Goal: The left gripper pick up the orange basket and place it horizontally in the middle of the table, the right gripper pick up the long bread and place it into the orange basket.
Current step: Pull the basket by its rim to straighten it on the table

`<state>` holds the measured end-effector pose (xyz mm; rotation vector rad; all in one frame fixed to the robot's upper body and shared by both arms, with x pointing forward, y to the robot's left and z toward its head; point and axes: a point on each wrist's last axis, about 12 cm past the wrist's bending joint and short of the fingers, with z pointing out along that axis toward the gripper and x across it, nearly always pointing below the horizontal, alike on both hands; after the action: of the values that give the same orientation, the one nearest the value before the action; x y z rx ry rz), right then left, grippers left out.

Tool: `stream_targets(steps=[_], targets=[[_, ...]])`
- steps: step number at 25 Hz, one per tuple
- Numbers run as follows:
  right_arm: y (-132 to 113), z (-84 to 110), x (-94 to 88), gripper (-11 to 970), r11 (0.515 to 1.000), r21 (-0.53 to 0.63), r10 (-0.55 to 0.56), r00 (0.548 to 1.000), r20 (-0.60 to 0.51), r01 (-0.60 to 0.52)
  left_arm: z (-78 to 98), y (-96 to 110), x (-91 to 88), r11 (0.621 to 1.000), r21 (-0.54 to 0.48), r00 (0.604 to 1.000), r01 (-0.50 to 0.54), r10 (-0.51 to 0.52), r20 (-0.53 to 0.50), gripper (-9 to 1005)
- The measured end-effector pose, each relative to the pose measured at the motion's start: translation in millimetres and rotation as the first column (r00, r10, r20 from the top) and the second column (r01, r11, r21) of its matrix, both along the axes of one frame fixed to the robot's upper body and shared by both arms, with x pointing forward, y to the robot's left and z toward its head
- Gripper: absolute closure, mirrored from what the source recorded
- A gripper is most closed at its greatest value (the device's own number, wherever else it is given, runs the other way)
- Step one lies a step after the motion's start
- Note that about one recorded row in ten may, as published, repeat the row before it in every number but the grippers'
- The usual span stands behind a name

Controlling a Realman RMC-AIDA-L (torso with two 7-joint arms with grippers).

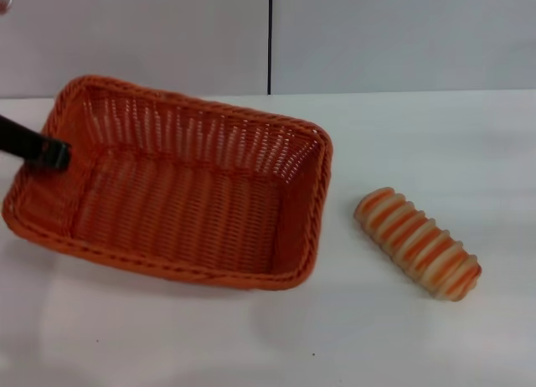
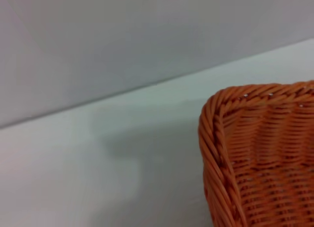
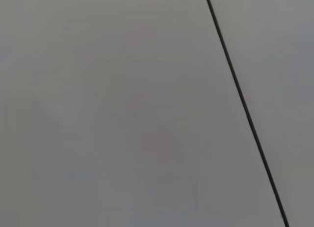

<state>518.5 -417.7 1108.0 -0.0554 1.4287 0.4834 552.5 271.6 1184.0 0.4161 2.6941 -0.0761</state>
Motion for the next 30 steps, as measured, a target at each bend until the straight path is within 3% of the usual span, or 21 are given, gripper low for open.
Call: stream_targets(steps=[9,25,30], targets=[[2.1,-1.4,-0.1,320,1.0,0.0,0.009,1.0,-0.006,-0.009,-3.8,-7.0,-17.6,0.998,-0.033,0.998,0.045,-0.046,-0.045,816],[10.1,-3.6,4.7,323,0.999,-0.013,0.042,0.999,-0.024,-0.042,-11.2,2.1,-21.1,0.999,-0.051,0.997,0.012,-0.016,-0.079,780],[10.6,-3.1,4.0,324,0.999,-0.005,0.043,0.999,-0.024,-0.043,-11.9,7.0,-23.7,0.999,-0.047,0.995,0.002,-0.006,-0.097,671]])
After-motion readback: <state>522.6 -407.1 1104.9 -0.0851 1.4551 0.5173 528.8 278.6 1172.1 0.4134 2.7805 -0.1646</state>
